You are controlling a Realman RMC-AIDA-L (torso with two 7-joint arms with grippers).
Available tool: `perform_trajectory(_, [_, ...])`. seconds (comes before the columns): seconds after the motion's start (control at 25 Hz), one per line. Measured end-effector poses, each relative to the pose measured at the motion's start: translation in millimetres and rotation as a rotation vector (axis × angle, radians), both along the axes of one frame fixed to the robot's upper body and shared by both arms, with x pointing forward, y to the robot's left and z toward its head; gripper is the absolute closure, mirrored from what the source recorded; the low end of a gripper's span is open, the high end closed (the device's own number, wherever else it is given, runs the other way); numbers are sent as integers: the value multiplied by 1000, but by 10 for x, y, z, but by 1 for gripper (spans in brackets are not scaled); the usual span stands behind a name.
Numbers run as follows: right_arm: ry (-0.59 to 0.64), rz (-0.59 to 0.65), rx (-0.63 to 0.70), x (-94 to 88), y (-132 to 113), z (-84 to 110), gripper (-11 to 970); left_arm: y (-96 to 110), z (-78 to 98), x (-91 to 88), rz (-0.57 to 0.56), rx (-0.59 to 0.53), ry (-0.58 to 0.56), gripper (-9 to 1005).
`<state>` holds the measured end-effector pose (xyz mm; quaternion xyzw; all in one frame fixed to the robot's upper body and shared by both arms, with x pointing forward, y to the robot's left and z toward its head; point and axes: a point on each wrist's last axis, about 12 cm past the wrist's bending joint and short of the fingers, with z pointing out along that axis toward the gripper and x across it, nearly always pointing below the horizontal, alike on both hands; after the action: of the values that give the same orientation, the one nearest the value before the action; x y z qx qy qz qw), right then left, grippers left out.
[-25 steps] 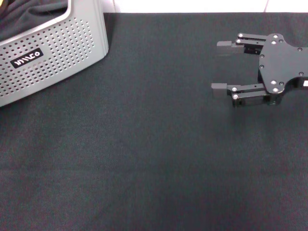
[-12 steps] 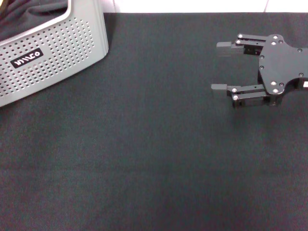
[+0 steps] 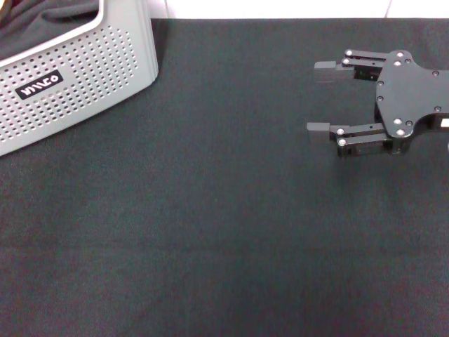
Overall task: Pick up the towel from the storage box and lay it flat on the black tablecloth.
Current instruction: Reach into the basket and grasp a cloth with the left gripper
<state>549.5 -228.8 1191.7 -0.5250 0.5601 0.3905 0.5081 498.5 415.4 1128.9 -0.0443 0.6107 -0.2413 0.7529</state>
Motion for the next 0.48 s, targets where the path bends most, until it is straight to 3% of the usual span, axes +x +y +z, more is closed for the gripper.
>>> perform_trajectory(0.48, [-4, 1, 0, 2, -1, -6, 140, 41, -26, 100, 58, 30, 55, 148])
